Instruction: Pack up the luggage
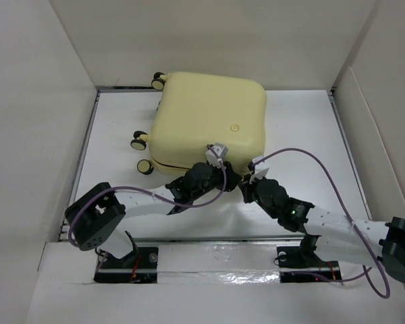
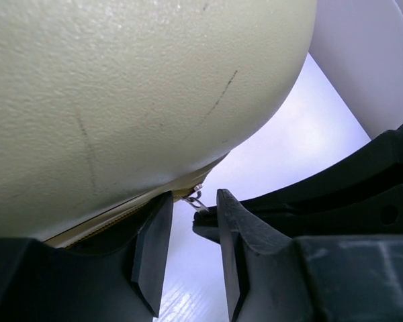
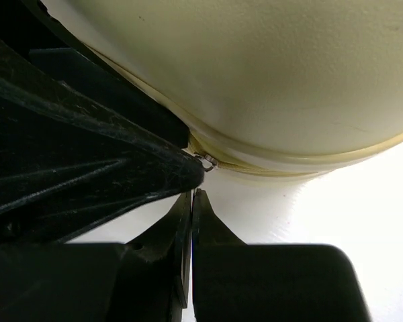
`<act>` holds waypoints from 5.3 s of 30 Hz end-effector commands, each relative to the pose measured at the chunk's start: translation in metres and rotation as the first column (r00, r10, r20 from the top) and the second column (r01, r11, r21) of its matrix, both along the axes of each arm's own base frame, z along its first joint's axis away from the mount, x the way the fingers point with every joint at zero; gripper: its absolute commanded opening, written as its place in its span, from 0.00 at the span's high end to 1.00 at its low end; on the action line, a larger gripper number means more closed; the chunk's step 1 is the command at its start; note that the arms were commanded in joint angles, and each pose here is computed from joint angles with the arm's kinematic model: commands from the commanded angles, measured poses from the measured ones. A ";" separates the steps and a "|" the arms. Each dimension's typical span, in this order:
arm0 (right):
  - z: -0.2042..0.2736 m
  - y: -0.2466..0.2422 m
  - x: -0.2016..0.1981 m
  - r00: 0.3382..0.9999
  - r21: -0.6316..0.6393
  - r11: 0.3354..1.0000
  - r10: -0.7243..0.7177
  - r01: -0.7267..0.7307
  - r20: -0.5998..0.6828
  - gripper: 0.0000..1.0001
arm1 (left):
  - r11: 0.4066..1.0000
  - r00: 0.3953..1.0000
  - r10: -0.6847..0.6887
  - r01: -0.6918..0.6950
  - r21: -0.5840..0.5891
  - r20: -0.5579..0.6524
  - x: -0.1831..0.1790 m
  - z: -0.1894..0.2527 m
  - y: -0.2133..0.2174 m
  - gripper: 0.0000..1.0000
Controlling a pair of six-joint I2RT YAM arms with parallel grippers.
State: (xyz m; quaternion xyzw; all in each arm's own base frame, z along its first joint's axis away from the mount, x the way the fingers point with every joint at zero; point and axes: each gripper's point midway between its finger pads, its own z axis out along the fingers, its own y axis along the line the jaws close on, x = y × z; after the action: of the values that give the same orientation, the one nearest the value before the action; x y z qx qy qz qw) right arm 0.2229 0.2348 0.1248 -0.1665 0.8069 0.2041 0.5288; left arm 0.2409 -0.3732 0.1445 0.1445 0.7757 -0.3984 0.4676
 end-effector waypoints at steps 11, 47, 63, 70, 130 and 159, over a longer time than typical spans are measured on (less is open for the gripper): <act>0.025 0.058 -0.012 0.988 0.262 0.953 0.135 -0.151 0.076 1.00 | 0.767 0.812 0.584 -0.553 -0.325 -0.003 0.078 0.137 0.179 0.18; 0.017 0.044 -0.011 0.973 0.187 0.956 0.218 -0.228 0.073 1.00 | 0.501 0.581 0.724 -0.813 -0.297 -0.372 0.196 0.078 0.346 0.23; 0.058 0.021 0.038 0.975 0.138 0.973 0.167 -0.187 0.149 1.00 | 0.677 0.773 0.579 -0.633 -0.375 -0.259 0.140 0.064 0.243 1.00; 0.067 0.039 0.048 0.958 0.143 0.953 0.247 -0.267 0.146 1.00 | 0.799 0.877 0.415 -0.479 -0.364 -0.243 0.083 0.049 0.165 1.00; 0.075 0.076 -0.070 0.876 0.221 0.848 0.462 -0.482 0.140 1.00 | 0.728 0.811 0.569 -0.574 -0.374 -0.136 0.109 0.098 0.190 0.20; 0.059 0.030 -0.078 0.874 0.176 0.856 0.472 -0.486 0.118 1.00 | 0.900 0.918 0.396 -0.386 -0.202 0.009 0.176 0.081 0.195 0.27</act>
State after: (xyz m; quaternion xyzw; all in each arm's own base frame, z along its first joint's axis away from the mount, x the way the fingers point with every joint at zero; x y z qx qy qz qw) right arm 0.1485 0.2479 0.1424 -0.3051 0.7488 0.3535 0.4703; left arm 0.4086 -0.1668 0.1866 -0.0885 0.7716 -0.3387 0.5312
